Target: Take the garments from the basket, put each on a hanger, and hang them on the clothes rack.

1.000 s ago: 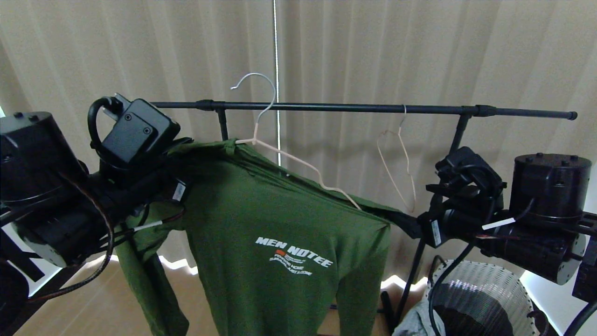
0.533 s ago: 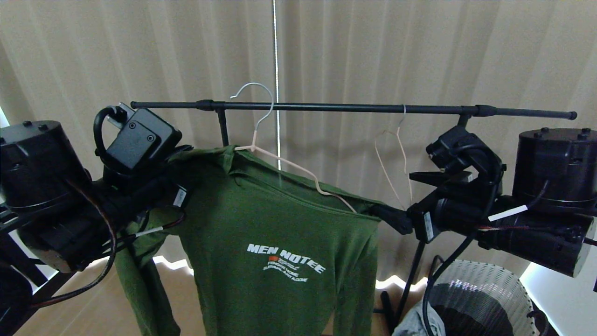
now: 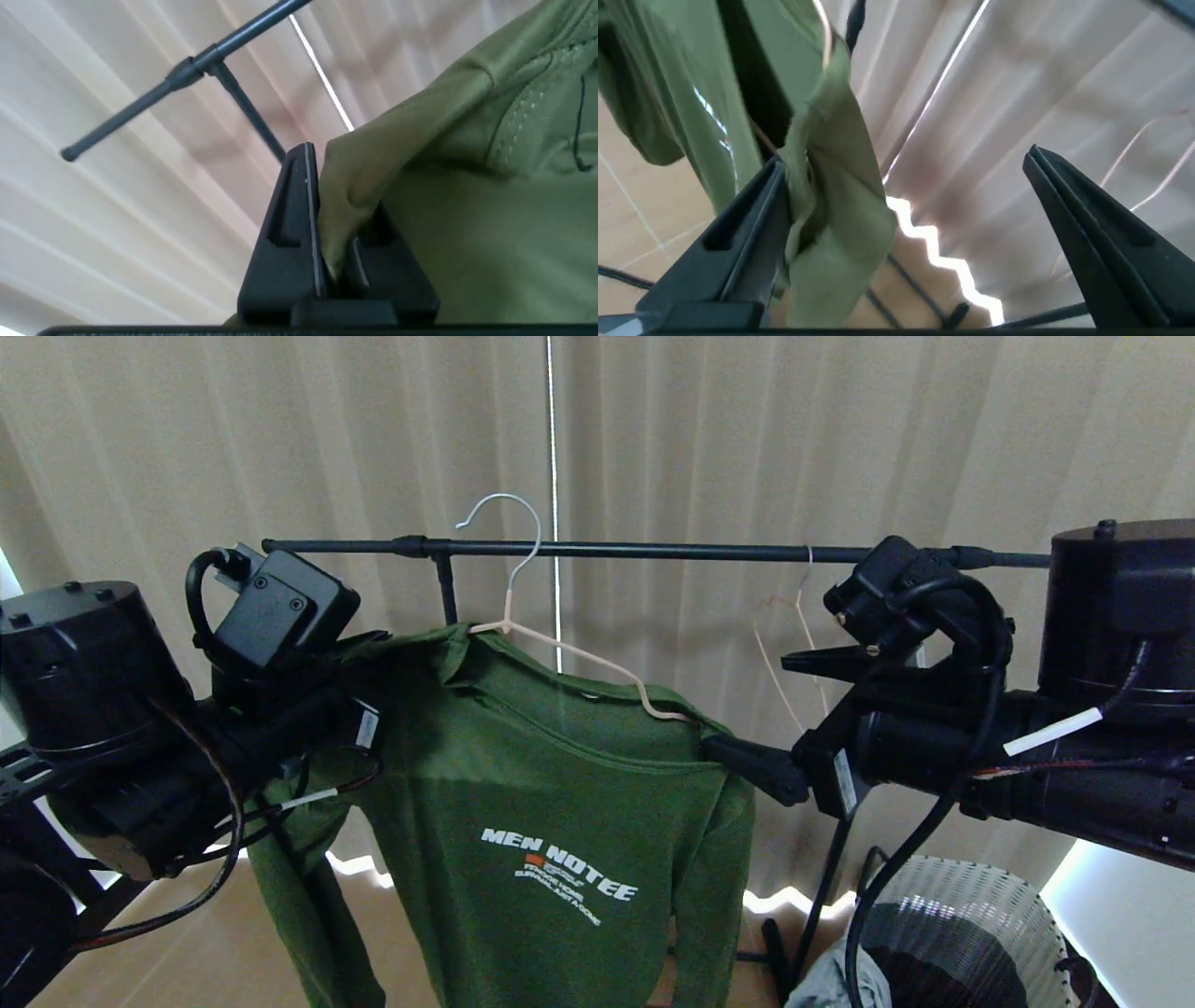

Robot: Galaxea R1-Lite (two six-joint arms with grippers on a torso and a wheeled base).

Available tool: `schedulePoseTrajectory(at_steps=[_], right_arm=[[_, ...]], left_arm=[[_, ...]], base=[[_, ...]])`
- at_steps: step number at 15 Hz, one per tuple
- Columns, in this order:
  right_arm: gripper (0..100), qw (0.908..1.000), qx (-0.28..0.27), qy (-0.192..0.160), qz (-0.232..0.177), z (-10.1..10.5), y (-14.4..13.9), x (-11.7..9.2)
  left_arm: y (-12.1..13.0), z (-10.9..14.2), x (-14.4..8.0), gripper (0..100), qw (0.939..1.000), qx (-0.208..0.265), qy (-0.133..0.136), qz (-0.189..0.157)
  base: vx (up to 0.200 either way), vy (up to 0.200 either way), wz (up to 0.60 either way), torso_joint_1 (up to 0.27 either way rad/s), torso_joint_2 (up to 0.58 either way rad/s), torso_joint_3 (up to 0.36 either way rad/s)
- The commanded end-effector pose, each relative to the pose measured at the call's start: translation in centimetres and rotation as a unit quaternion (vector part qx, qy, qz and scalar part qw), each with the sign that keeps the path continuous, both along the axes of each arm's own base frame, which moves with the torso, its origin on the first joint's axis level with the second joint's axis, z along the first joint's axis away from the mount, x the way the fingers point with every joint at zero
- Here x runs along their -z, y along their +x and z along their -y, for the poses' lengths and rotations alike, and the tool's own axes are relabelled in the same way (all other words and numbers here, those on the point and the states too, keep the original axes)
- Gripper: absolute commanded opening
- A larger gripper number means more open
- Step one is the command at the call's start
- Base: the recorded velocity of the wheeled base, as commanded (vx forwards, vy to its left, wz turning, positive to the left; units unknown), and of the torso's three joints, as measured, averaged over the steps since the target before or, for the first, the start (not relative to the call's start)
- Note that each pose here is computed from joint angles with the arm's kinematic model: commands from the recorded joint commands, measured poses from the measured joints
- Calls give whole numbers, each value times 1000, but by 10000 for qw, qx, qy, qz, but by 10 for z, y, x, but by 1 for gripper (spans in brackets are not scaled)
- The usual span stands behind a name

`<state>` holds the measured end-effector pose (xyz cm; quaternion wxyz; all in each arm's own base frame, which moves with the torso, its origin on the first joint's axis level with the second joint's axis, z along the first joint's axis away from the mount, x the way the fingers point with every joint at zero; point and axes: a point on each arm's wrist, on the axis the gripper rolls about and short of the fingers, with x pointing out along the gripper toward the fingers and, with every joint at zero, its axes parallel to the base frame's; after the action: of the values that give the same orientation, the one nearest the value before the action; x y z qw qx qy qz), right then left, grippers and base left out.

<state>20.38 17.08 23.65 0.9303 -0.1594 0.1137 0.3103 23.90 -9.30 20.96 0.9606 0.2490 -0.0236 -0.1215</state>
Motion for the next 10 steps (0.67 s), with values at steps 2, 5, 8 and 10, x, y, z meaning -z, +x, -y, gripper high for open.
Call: schedulePoseTrajectory(at_steps=[2, 5, 8, 10], right_arm=[[100, 9999, -156, 20, 69, -8, -3, -4], [100, 9996, -220, -29, 179, -15, 2, -8], [100, 9993, -285, 10, 246, -25, 7, -13], [100, 9985, -499, -38, 220, -35, -2, -10]], left_arm=[[0, 7, 3, 0, 9992, 126, -340, -154], [1, 9, 5, 0, 9976, 132, -629, -271], [1, 9, 6, 0, 9965, 135, -766, -316], [3, 8, 0, 0, 9959, 29, -875, -225]], base=[[0, 0, 0, 0, 0, 0], [0, 0, 0, 0, 0, 0], [0, 0, 0, 0, 0, 0], [0, 0, 0, 0, 0, 0]])
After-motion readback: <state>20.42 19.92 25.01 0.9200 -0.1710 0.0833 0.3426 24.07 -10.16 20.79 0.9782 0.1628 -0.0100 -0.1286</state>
